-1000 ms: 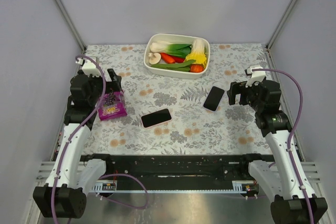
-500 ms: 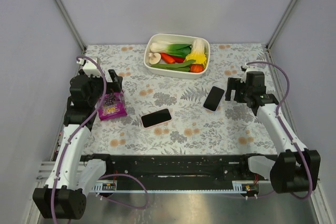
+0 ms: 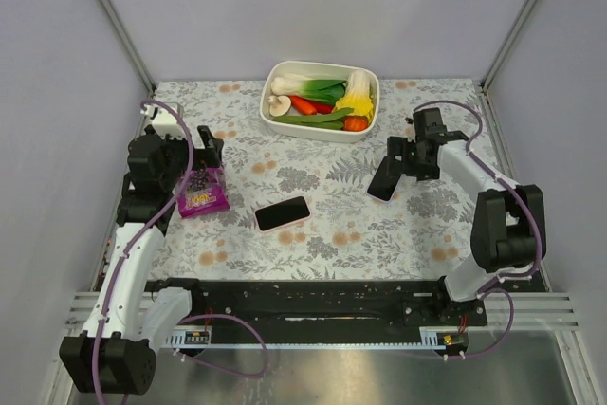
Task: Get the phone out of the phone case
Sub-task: Pick up the phone at the center of the board.
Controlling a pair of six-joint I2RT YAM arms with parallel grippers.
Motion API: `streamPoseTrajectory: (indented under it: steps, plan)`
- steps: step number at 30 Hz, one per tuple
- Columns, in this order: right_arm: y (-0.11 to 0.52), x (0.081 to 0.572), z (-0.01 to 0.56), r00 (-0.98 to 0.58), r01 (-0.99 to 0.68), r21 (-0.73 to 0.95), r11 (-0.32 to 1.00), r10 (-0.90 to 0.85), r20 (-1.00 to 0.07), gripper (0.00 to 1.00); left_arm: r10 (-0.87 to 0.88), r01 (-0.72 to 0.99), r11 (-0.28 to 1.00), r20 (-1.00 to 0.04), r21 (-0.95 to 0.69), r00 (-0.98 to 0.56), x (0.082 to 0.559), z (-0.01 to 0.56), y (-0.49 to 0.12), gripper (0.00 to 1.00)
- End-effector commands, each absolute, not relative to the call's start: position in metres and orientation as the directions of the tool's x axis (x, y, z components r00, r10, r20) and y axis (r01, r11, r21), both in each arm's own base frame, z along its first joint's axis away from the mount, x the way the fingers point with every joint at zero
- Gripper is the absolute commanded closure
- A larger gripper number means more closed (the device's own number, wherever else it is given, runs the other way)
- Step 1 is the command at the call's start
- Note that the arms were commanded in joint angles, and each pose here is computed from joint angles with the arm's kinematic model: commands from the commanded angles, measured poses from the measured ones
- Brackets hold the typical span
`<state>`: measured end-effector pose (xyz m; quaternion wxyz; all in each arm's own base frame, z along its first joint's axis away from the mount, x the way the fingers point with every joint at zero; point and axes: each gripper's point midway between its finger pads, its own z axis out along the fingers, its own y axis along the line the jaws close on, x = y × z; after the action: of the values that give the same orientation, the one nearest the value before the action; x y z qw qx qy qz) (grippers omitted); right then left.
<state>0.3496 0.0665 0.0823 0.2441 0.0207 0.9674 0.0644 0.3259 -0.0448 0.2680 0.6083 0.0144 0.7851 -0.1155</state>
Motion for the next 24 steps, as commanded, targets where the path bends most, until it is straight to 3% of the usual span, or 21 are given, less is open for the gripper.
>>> streamPoseTrajectory:
  steps: [1, 9, 24]
  plan:
    - [0.094, 0.347, 0.082, -0.917, -0.005, 0.224, 0.975, 0.085, -0.391, 0.01, -0.117, 0.183, 0.971, -0.971, -0.156, -0.207, 0.332, 0.284, -0.046, 0.01]
    - [0.118, 0.345, 0.059, -0.949, 0.004, 0.272, 0.962, 0.089, -0.302, 0.03, -0.116, 0.181, 0.97, -0.965, -0.161, -0.234, 0.337, 0.279, -0.047, 0.01]
    - [0.123, 0.347, 0.034, -0.962, 0.035, 0.218, 0.975, 0.092, -0.257, 0.02, -0.116, 0.173, 0.971, -0.96, -0.163, -0.254, 0.34, 0.273, -0.046, 0.01]
